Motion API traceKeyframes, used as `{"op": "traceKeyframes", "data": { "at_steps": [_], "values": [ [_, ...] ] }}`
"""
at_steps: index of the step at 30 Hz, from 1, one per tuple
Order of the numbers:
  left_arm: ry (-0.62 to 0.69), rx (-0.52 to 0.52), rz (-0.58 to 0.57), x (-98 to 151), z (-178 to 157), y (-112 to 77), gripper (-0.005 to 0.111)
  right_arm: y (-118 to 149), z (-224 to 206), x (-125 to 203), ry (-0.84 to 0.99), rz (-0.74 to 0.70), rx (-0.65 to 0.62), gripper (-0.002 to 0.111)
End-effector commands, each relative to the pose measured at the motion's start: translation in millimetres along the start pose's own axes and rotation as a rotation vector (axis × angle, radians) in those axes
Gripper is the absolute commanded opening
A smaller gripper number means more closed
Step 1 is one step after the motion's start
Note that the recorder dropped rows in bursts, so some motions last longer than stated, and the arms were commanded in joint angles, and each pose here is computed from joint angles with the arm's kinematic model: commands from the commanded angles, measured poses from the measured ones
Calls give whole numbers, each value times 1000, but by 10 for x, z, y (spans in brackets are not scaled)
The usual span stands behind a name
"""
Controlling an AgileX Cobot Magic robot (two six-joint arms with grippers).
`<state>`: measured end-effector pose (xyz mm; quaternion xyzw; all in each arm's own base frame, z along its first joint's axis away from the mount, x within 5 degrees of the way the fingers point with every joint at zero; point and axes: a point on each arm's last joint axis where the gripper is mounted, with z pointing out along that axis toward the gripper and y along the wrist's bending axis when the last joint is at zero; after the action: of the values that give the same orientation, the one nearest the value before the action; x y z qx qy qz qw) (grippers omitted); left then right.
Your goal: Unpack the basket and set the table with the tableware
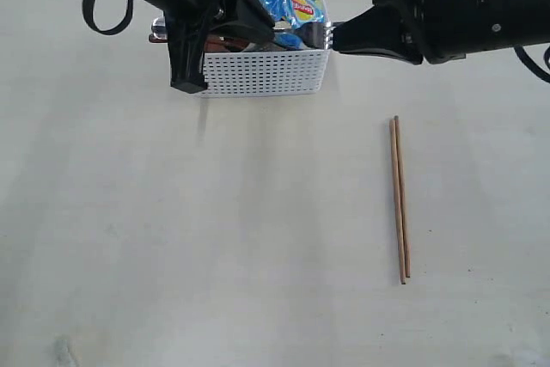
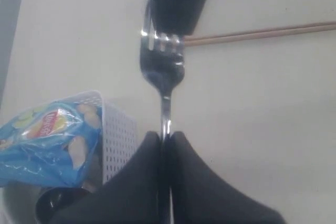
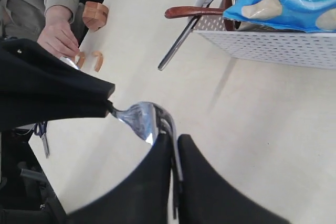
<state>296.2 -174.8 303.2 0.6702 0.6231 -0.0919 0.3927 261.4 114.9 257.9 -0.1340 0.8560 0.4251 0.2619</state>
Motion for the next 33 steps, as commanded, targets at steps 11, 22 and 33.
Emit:
{"op": "traceKeyframes", "data": {
  "at_steps": [11,22,33],
  "values": [
    [-18,14,-75,-22,-8,-17,5,11,-16,-11,-10,-3,-8,0],
    [-20,-52,-195,-19,-10,44,59,-20,-16,-33,-34,-44,28,0],
    [-401,-89,-1262,-180,-52,190,68,226,-300,11,-372,-562,323,0]
  ]
}}
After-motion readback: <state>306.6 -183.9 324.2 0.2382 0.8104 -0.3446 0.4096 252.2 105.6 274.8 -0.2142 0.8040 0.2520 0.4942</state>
